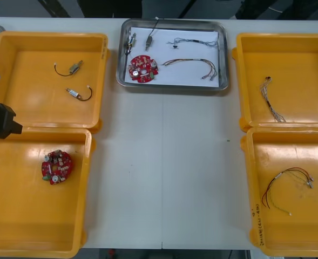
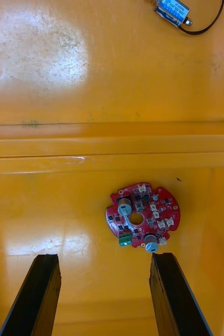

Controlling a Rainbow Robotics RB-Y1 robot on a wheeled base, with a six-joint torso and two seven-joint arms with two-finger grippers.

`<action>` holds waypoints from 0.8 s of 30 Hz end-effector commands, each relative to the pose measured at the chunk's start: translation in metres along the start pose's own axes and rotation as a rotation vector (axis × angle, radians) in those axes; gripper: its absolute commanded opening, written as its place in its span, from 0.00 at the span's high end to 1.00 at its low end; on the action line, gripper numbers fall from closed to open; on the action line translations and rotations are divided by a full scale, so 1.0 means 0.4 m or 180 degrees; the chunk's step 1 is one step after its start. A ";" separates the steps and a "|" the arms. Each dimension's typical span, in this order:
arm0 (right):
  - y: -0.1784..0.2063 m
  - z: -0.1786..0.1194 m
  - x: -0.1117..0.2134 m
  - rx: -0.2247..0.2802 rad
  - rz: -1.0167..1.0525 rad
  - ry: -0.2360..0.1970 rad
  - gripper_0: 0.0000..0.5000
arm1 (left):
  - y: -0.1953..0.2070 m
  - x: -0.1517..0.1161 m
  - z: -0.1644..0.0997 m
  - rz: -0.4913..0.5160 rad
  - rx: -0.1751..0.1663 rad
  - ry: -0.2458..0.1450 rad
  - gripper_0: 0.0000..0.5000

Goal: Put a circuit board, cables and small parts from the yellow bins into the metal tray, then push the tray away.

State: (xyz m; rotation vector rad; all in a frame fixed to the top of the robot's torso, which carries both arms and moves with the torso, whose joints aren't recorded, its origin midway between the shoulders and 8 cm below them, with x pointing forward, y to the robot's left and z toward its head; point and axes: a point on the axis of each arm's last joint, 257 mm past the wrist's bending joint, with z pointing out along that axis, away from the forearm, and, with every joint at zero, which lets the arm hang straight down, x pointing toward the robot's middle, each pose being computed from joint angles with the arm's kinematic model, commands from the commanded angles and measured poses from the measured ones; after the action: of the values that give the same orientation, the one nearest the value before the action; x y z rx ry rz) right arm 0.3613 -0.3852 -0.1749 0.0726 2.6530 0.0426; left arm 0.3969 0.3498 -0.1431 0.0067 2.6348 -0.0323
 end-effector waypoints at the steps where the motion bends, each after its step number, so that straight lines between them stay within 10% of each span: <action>1: -0.047 -0.037 0.004 0.0169 0.0128 -0.0045 0.00 | 0.045 -0.009 -0.036 0.0333 -0.0183 -0.0080 0.00; 24: -0.045 -0.030 0.022 0.0168 0.0149 0.0023 0.00 | 0.045 -0.009 -0.036 0.0333 -0.0183 -0.0080 0.00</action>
State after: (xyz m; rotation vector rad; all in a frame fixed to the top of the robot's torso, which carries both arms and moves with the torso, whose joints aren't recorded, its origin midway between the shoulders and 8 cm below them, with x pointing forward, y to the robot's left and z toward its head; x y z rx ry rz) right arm 0.3519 -0.3910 -0.1814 0.1295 2.6771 0.0447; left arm 0.3969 0.3499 -0.1431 0.0067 2.6348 -0.0323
